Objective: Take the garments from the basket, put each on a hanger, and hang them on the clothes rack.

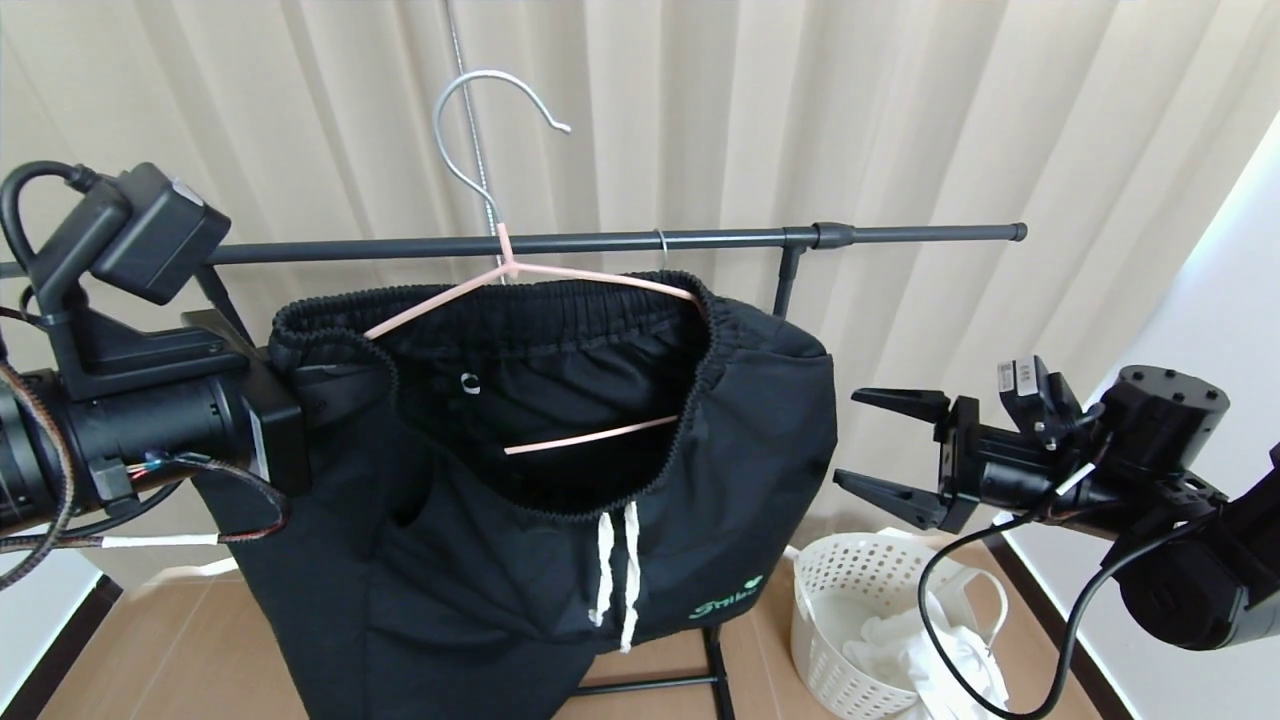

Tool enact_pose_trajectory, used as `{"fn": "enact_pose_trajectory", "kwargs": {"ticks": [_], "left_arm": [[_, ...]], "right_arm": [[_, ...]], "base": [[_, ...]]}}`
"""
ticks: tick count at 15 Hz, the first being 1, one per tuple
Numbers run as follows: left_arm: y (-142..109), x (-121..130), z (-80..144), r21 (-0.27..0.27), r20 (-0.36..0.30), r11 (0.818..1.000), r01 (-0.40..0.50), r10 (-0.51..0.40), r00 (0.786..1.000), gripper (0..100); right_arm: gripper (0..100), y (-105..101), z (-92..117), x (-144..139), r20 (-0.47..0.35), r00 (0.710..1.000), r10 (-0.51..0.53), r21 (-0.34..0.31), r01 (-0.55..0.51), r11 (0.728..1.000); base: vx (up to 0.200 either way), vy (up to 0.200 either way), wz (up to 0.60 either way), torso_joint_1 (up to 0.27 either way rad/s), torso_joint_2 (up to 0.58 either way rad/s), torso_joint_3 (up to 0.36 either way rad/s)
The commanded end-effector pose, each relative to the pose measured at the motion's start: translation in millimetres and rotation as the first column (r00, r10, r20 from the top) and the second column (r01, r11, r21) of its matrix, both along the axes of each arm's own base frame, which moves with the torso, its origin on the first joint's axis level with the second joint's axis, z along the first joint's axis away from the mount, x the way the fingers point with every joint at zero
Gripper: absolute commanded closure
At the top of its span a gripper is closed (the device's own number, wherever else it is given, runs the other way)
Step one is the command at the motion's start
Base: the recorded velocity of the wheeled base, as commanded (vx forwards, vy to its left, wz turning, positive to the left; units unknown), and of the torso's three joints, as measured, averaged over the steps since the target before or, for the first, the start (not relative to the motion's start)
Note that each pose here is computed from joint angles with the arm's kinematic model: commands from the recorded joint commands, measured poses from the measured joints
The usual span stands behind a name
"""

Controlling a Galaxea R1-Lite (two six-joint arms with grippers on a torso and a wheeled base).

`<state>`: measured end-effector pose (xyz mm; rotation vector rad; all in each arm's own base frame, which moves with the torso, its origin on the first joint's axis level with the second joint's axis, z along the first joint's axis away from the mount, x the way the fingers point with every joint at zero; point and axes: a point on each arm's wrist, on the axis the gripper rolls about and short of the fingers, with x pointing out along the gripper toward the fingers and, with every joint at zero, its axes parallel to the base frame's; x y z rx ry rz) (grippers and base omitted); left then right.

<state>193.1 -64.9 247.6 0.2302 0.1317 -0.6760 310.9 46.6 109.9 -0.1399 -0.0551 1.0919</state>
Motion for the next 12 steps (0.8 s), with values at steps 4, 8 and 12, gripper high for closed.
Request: {"fn": "enact_pose_trajectory", "kwargs": {"ticks": [4, 8, 12], "left_arm": [[6, -2, -28, 0.038, -0.088, 0.998, -0.043, 0.046, 0.995, 100], [8, 1, -53, 0.076, -0.179, 0.995, -0.063, 0.076, 0.981, 100], [5, 20, -80, 0.179, -0.262, 0.970, -0.167, 0.211, 0.942, 100]], "right_arm": [[0, 29, 34, -18, 0.024, 0.992, -0.125, 0.062, 0.124, 0.990], [0, 39, 65, -30, -0.057, 0.992, -0.112, 0.138, 0.119, 0.983], [0, 47, 79, -26, -0.099, 0.960, -0.262, 0.135, 0.274, 0.952]], "base": [[0.000, 0.000, 0.00, 0.000, 0.00, 0.000], [0.000, 0.000, 0.00, 0.000, 0.00, 0.000], [0.000, 0.000, 0.00, 0.000, 0.00, 0.000]]}}
